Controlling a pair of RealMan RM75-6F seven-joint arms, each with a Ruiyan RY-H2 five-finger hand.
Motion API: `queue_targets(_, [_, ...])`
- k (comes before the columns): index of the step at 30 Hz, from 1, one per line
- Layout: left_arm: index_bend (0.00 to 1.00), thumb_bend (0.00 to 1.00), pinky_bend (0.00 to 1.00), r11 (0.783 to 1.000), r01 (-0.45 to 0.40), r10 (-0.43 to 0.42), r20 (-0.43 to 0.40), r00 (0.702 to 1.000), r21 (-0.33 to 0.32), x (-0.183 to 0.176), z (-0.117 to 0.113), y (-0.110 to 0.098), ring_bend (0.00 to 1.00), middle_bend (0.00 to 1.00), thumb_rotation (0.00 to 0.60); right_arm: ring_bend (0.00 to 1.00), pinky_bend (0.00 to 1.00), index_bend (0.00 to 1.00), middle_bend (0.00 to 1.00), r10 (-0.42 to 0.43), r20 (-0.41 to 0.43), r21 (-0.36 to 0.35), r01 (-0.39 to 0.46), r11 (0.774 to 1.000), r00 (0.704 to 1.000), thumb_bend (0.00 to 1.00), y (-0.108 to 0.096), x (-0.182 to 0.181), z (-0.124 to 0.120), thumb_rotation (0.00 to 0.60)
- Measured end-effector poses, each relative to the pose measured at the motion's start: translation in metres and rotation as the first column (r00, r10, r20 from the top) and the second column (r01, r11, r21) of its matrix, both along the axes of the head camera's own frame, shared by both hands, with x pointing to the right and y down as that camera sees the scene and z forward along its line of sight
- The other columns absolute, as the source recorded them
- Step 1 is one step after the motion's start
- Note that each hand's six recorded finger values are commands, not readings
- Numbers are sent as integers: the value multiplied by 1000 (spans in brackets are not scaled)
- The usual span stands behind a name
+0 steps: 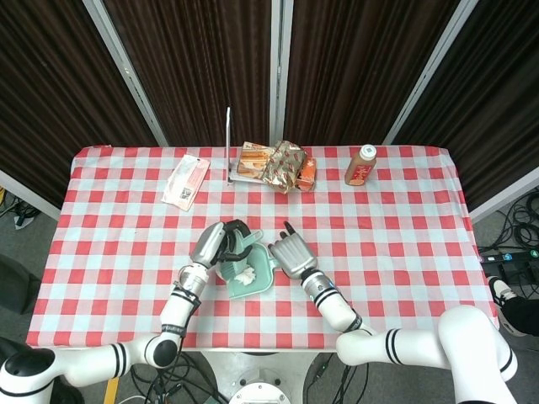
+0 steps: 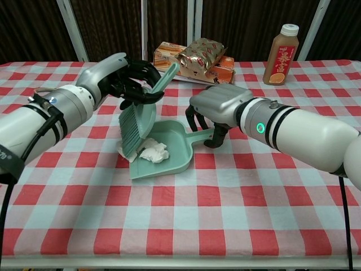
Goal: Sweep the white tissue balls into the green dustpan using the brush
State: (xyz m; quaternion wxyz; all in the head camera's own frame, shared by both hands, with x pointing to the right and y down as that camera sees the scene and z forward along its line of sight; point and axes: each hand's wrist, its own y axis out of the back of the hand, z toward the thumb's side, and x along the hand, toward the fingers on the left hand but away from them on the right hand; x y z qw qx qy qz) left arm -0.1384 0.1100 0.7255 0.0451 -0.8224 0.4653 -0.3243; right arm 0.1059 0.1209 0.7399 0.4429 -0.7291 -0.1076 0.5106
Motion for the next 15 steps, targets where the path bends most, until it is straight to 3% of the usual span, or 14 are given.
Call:
queue_targets(7, [517,408,828,997,-7,4,37,999,73,-19,-16,-5,706,514,600,244,68,682,583,-44,-53,35,46,998,998,409,-6,6,-5,600])
queue_targets(15, [517,408,828,996,-9,2,90,996,85,-54,-23,6,703,514,600,243,64,683,583,-93,-118,62,101,993,989,409,-5,5,-10,600])
